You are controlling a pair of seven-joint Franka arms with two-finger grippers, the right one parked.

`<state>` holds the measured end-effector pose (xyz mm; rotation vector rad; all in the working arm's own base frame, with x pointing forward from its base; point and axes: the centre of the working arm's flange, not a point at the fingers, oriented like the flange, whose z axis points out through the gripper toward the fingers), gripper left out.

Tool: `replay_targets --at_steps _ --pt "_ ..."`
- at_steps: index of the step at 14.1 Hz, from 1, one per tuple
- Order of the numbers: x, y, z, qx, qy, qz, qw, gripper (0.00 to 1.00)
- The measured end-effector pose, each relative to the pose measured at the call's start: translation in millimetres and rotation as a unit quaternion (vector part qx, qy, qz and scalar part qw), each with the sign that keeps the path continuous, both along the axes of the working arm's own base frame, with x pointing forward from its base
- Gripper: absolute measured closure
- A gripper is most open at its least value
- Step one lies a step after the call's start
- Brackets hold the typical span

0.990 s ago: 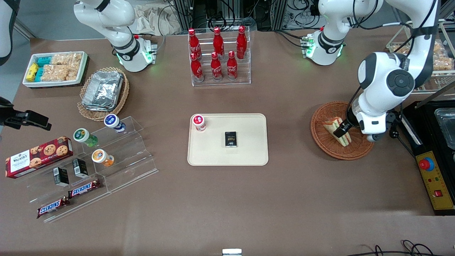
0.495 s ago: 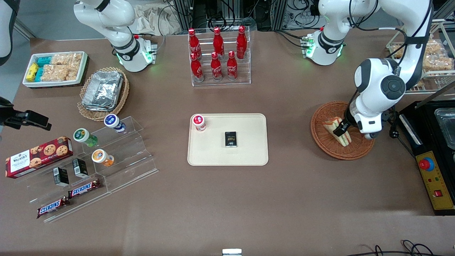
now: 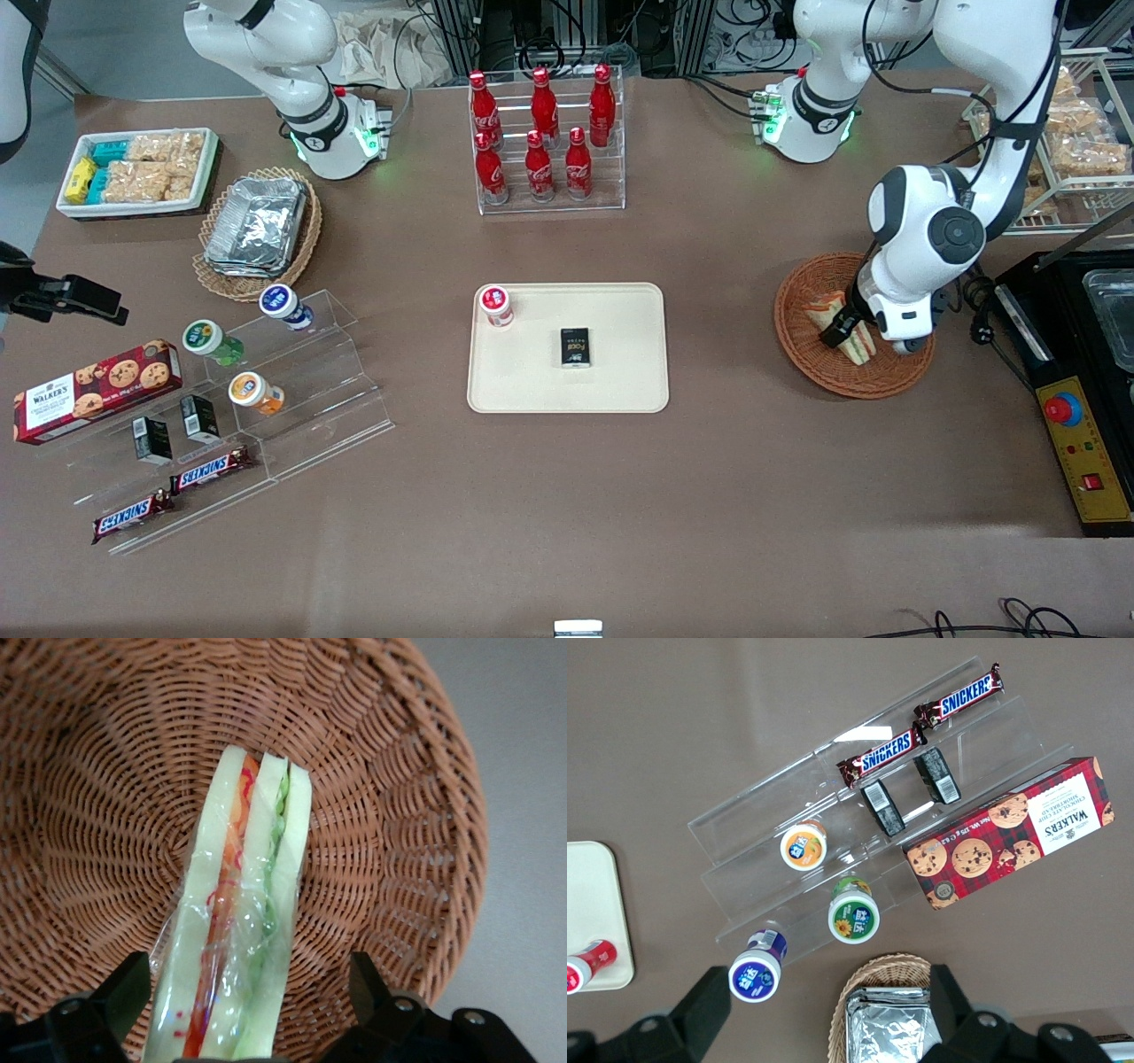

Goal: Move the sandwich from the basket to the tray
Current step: 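Lower the left gripper and close it on the wrapped sandwich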

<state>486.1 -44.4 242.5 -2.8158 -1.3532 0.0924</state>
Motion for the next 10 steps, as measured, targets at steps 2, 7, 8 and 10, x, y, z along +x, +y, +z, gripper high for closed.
replay_targets --at_steps 2,7,8,10 --pt "-0.1 -0.2 -6.2 -0.001 0.001 0.000 1.0000 0.19" --pt "1.0 -1.1 -5.2 -0.001 -0.003 -0.001 1.0000 0.60" --pt "1.4 -1.4 -4.6 -0.001 -0.004 -0.002 1.0000 0.62" --pt "5.0 -2.8 4.6 -0.001 -0.013 -0.004 0.9999 0.66"
